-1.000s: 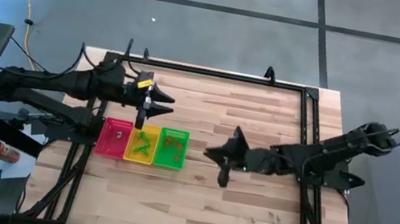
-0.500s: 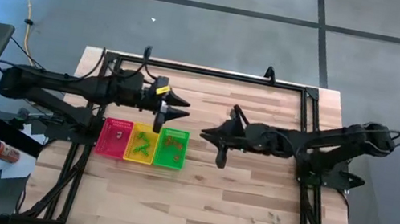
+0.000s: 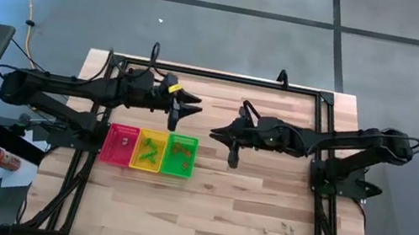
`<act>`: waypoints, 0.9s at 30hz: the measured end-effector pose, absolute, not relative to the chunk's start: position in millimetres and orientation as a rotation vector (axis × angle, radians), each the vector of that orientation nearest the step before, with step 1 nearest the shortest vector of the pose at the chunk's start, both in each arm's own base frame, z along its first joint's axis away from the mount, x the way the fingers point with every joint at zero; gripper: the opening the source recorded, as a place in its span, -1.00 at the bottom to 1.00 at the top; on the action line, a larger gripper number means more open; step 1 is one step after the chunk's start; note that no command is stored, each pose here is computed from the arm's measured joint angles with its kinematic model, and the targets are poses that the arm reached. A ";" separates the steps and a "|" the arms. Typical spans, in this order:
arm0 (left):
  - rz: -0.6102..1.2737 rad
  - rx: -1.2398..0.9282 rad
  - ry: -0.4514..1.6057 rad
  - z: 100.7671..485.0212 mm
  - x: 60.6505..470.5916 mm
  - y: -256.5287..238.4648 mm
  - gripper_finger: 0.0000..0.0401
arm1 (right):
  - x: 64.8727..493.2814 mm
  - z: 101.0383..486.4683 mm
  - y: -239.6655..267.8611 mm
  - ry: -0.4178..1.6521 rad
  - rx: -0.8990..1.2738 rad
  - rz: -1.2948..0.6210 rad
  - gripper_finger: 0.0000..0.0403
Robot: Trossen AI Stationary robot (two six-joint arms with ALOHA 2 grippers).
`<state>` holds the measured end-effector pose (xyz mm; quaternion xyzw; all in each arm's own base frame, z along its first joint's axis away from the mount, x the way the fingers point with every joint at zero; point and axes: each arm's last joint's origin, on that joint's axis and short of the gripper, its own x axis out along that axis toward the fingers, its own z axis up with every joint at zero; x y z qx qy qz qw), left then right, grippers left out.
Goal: Sort Halloween decoration
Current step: Put the white skull toy into the red bin
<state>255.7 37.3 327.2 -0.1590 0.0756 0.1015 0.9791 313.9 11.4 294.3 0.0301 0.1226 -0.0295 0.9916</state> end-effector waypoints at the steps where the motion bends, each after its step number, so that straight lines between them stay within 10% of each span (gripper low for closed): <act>1: 0.205 -0.321 0.145 328.8 253.8 38.6 -0.22 | 314.0 294.6 10.5 0.243 0.063 -0.062 -0.83; 13: 0.212 -0.278 -0.085 378.9 187.1 41.4 -0.22 | 332.9 279.2 5.5 0.210 0.071 -0.092 -0.83; 27: 0.189 -0.263 -0.225 400.9 145.1 31.8 -0.22 | 450.1 202.3 10.7 0.131 0.152 -0.030 -0.83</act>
